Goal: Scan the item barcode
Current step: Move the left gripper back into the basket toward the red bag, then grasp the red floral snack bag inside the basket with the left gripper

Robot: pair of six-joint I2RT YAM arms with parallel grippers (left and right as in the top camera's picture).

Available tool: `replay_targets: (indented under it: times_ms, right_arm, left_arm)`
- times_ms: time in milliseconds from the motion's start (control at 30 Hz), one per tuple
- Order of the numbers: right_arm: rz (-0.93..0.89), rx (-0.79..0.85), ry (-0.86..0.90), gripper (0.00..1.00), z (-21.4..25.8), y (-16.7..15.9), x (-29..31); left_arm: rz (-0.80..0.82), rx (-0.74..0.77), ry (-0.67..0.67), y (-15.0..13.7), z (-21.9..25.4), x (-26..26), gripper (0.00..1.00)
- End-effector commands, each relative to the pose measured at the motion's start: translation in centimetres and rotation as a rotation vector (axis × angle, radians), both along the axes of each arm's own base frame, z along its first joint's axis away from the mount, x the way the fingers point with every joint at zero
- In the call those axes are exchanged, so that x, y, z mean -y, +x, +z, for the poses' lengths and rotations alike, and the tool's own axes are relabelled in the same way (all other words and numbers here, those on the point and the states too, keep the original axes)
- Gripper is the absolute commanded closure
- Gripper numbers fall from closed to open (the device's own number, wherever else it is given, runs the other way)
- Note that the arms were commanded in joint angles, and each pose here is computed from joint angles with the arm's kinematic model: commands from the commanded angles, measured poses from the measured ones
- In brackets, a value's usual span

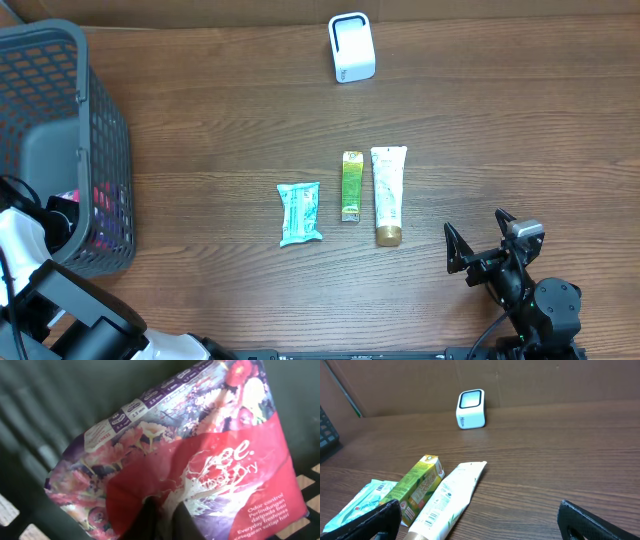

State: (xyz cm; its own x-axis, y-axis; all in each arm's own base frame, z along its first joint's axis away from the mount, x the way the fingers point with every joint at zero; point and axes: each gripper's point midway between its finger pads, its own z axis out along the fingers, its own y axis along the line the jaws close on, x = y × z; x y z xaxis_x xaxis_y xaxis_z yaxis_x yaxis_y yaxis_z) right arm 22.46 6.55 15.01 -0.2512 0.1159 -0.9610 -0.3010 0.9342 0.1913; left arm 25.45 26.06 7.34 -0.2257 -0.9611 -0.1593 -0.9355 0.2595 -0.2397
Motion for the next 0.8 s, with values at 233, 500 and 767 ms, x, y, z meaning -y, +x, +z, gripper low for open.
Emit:
replay_targets:
  times_ms: [233,500,767]
  right_arm:
    - [0.018,-0.003,0.007,0.00,0.1,-0.3,-0.3]
    - [0.018,-0.003,0.007,0.00,0.1,-0.3,-0.3]
    - [0.018,-0.003,0.007,0.00,0.1,-0.3,-0.3]
  left_arm:
    - [-0.012,0.060,0.017,1.6,4.2,-1.0,0.96]
    - [-0.068,0.114,0.124,3.1,10.3,-3.0,0.96]
    - [-0.153,-0.019,0.156,1.4,6.8,-3.5,0.06]
